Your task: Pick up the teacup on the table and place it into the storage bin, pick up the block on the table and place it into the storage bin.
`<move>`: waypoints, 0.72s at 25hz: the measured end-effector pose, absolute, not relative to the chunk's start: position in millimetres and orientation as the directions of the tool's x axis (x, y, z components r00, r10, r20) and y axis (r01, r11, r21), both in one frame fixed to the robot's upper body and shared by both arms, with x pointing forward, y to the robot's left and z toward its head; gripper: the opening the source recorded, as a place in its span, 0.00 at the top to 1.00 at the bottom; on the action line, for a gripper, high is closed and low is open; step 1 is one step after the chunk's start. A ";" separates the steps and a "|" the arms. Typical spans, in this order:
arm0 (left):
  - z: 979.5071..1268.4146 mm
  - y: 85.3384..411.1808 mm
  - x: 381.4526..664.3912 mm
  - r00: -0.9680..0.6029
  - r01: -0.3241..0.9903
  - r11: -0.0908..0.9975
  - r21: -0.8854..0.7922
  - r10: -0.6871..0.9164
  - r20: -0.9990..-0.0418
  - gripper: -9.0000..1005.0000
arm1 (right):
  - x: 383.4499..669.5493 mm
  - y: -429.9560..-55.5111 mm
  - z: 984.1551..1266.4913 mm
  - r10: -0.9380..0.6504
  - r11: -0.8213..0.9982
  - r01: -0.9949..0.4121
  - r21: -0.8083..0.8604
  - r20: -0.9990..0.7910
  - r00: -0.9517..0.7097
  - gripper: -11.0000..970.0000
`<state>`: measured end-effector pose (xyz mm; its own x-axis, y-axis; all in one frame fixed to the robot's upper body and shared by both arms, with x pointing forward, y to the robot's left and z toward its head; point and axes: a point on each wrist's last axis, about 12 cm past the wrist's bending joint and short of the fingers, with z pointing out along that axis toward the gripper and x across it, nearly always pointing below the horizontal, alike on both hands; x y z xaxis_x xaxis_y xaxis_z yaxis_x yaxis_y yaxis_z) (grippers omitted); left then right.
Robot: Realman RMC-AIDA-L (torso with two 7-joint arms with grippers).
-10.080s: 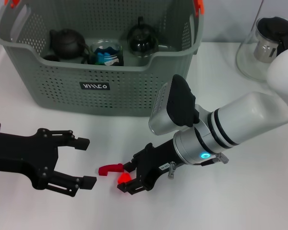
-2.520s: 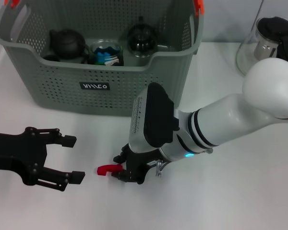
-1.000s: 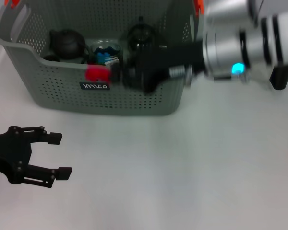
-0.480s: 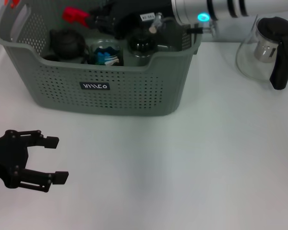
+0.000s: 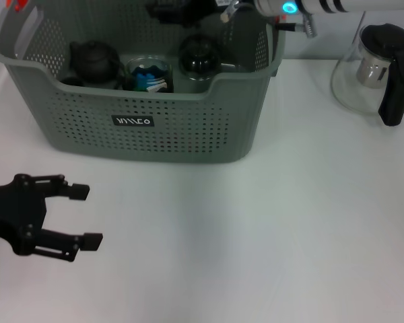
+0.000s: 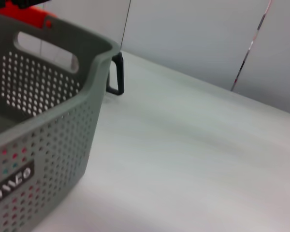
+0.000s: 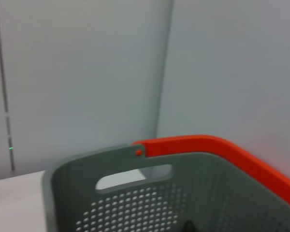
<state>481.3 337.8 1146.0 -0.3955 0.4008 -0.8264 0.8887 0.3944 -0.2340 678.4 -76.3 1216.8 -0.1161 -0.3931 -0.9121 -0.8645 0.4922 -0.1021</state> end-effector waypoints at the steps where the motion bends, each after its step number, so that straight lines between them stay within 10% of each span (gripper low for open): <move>1: 1147.0 337.3 482.5 -0.390 0.890 0.394 -0.230 0.395 -0.832 0.05 | 678.8 -78.2 1218.3 -0.386 0.498 -0.861 -0.105 -0.916 -0.112 0.49; 9: 1163.8 333.8 488.1 -0.234 0.921 0.366 -0.135 0.241 -0.942 0.05 | 644.2 -127.8 1230.3 -0.218 0.382 -0.924 -0.034 -0.975 -0.054 0.32; 18: 1157.6 328.9 481.2 -0.191 0.926 0.353 -0.134 0.132 -0.973 0.05 | 576.1 -197.8 1172.3 -0.186 0.242 -0.970 -0.004 -0.982 -0.043 0.06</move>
